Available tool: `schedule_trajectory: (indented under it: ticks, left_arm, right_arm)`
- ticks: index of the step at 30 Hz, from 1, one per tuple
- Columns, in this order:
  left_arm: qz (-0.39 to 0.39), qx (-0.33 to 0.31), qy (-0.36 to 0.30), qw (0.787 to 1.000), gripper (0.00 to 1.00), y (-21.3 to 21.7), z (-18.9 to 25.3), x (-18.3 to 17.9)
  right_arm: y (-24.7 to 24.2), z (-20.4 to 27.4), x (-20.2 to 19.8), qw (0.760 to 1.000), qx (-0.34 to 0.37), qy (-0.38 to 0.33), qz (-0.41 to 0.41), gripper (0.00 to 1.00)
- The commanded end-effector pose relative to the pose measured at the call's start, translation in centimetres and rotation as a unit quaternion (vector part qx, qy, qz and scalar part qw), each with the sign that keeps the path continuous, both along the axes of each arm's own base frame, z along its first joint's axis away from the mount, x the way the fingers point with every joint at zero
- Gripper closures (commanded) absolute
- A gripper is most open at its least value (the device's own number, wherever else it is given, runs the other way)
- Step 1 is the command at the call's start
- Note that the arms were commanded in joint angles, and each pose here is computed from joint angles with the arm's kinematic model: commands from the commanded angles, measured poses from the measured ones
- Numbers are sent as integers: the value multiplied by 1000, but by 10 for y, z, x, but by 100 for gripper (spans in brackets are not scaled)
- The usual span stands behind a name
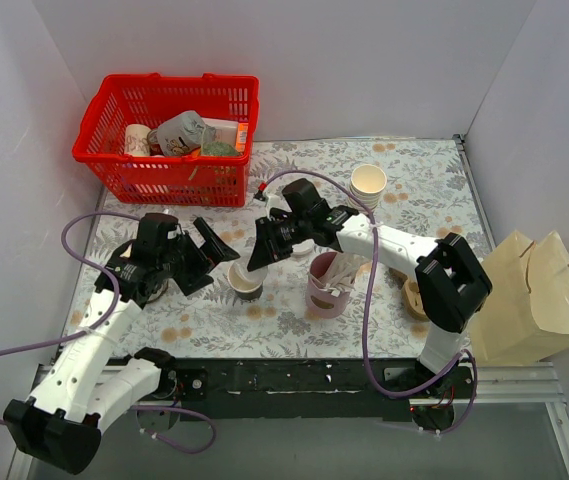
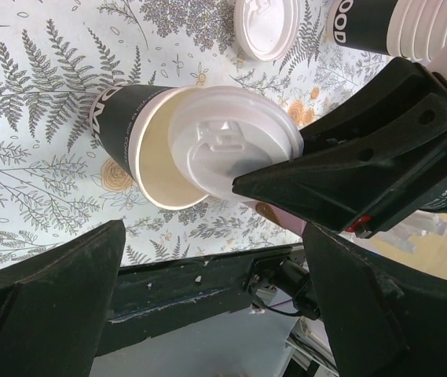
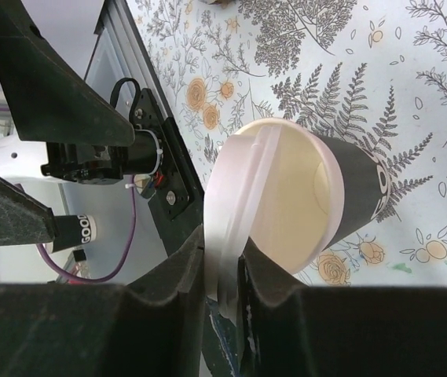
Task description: Pack the takeout coffee
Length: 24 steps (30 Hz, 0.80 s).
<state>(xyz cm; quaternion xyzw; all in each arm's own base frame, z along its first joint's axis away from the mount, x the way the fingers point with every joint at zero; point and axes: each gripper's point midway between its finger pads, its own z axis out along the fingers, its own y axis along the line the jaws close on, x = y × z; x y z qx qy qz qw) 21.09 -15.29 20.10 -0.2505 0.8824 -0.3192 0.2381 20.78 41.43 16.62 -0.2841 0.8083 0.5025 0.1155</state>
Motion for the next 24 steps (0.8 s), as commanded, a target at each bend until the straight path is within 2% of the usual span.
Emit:
schedule_trajectory:
  ticks: [1, 16, 24]
  left_arm:
    - [-10, 8, 1, 1000, 2, 4, -4, -8]
    - [-9, 28, 42, 999, 2, 8, -39, -14]
    - [10, 0, 51, 999, 2, 2, -51, -12]
  right_arm:
    - [1, -3, 6, 1000, 0, -3, -11, 73]
    - [-4, 4, 16, 999, -22, -43, -15, 58]
    - [-8, -1, 20, 998, -37, -51, -24, 53]
